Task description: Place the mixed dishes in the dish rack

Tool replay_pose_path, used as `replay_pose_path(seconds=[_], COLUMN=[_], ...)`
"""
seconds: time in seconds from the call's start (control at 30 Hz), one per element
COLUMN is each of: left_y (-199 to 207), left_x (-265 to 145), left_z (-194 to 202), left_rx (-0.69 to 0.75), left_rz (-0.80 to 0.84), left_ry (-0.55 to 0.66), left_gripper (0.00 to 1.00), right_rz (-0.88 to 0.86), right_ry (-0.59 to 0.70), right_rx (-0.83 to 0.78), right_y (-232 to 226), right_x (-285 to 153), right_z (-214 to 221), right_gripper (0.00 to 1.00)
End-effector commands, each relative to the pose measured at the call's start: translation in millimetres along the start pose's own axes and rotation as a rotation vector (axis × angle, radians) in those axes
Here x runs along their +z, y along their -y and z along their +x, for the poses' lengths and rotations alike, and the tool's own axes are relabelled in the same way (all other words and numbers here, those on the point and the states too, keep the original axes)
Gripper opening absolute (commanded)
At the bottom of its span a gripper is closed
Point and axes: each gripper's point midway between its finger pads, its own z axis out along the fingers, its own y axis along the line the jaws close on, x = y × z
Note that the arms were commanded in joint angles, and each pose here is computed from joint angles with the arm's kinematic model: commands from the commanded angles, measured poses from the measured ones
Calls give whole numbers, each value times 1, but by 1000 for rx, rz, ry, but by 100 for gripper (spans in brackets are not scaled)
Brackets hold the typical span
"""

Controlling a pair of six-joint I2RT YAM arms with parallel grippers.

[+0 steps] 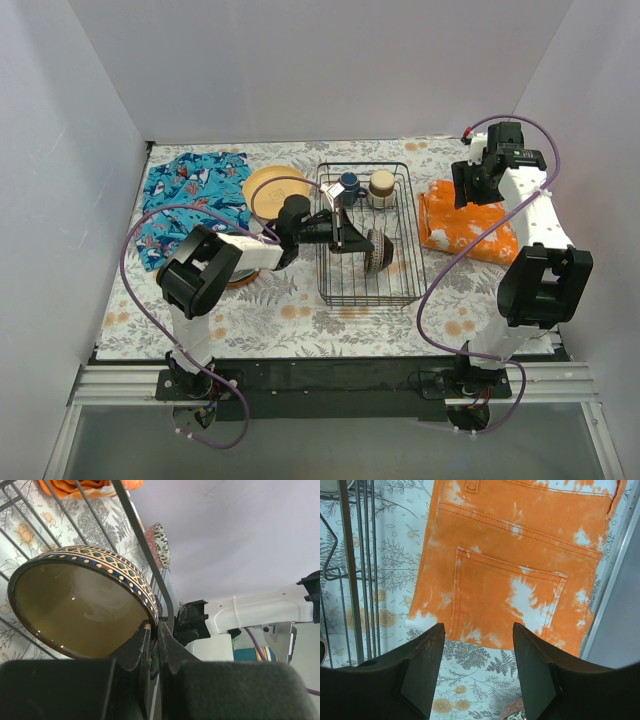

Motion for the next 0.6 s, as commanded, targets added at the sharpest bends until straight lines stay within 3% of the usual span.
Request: replay_pose_path(seconds=[0.0,0.57], left_y=[24,-13], left_x=[0,-1], left_z=[-7,-7], left_rx=[93,-51], left_rz=[83,10], left_ry=[7,21], left_gripper=[0,0], right_rz=[1,5], right_ry=[63,62], right_rx=[6,2], right_y=[0,1], right_x=[-10,-9], right_z=[-14,-12], right_gripper=[65,65])
